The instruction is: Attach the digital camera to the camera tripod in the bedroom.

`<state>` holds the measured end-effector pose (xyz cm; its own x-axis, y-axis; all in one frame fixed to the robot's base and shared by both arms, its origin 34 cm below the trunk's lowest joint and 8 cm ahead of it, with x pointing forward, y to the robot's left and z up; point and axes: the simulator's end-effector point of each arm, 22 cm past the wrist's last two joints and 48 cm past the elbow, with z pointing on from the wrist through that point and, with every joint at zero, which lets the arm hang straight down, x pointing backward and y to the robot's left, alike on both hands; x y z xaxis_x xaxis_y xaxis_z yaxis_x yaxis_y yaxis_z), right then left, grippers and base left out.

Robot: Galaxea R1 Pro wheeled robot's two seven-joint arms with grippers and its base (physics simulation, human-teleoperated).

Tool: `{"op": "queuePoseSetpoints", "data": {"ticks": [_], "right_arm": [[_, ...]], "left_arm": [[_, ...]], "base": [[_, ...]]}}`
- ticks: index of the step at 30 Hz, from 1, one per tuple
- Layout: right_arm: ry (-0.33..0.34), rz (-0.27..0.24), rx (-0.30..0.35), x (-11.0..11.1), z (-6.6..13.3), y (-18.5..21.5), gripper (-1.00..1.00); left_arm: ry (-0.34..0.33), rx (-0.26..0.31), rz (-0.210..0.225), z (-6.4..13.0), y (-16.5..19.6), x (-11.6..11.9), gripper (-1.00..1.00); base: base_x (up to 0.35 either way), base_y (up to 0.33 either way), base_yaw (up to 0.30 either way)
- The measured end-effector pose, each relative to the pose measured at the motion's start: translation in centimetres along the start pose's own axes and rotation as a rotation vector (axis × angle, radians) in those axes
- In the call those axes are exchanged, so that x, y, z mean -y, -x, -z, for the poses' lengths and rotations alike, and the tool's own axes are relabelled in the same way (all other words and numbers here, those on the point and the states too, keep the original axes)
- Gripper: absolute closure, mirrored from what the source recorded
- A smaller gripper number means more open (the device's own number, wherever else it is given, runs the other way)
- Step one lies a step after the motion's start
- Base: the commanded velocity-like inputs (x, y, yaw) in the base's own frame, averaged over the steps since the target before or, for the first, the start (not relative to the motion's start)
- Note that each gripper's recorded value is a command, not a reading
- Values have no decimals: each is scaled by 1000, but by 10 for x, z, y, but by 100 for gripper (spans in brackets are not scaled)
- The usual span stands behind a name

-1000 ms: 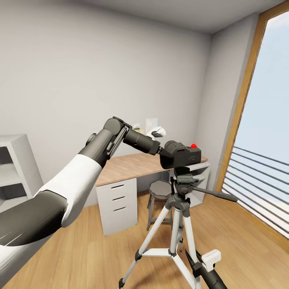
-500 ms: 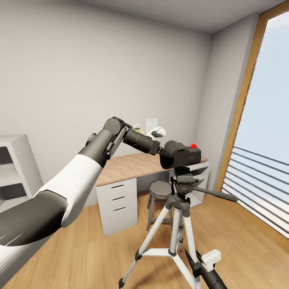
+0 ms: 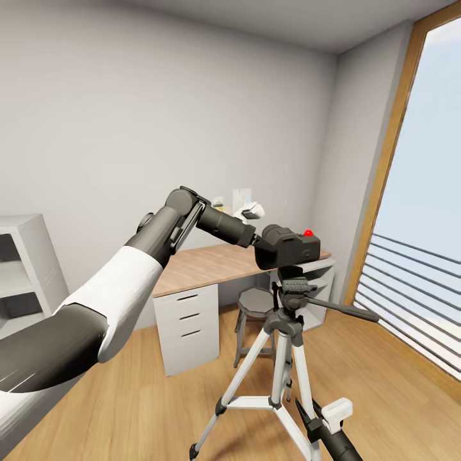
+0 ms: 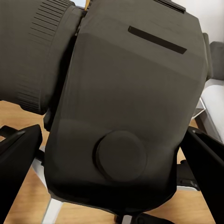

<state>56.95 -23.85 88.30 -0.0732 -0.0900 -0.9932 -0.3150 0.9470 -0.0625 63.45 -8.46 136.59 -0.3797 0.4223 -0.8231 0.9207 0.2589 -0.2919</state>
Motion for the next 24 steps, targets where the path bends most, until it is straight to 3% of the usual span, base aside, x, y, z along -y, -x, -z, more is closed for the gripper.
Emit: {"op": "queuePoseSetpoints", "data": {"ticks": [24], "right_arm": [[0, 0, 0, 0, 0, 0, 100]], "left_arm": [[5, -1, -8, 0, 1, 1, 100]], "base": [[0, 0, 0]]}}
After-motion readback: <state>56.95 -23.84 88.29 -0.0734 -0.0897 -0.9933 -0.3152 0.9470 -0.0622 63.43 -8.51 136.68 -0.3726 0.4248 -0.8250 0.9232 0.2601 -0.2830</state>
